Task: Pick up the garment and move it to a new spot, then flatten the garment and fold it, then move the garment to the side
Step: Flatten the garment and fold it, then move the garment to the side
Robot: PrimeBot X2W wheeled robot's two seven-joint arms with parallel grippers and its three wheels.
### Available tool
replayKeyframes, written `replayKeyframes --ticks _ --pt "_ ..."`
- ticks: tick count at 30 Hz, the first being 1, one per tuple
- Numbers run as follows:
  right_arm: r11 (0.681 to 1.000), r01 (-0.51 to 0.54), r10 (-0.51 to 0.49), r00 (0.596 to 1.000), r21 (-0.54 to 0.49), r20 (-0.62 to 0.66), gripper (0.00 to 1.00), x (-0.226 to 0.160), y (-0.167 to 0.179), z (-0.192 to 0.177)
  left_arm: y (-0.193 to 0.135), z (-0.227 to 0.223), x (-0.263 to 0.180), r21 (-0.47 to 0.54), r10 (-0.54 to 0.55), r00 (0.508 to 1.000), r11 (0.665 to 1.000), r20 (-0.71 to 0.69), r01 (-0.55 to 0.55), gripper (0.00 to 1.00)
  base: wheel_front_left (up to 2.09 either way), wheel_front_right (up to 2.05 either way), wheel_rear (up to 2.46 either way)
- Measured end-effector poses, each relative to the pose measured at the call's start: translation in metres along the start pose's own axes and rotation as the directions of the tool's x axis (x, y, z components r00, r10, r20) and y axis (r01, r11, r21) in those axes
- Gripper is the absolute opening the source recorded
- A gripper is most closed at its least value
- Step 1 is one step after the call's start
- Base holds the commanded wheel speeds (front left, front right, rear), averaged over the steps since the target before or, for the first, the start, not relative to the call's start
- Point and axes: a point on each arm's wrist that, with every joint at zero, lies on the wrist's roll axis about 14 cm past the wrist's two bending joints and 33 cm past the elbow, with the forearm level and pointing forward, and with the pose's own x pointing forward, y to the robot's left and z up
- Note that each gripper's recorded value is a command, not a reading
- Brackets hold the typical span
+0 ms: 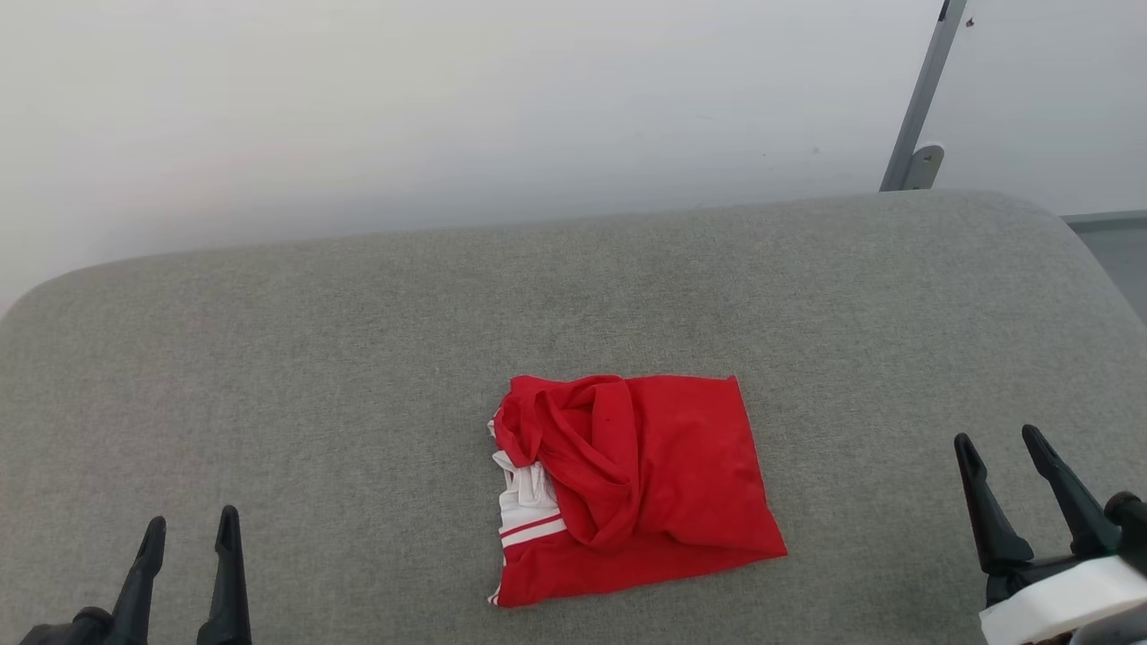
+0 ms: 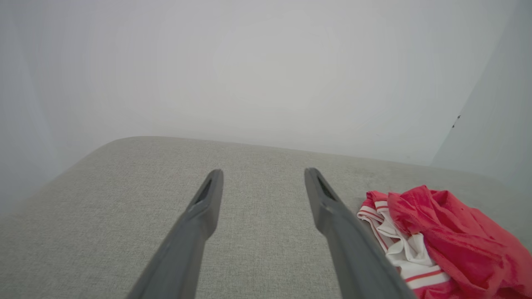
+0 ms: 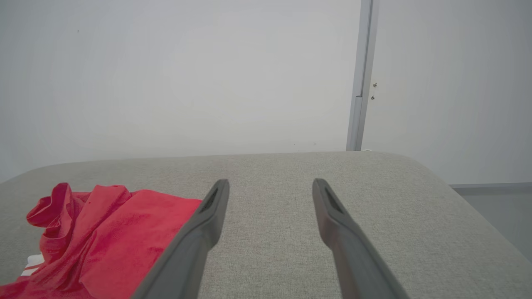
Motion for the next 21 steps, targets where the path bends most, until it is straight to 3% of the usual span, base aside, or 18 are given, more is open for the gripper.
replayKeyframes --ticks 21 --pt "0.999 -0.007 0.006 1.0 0.036 0.01 1.0 -0.004 0.02 -0.006 0.0 0.006 -0.006 -0.015 0.028 0.999 1.0 0.029 -0.027 1.0 0.0 0.0 0.0"
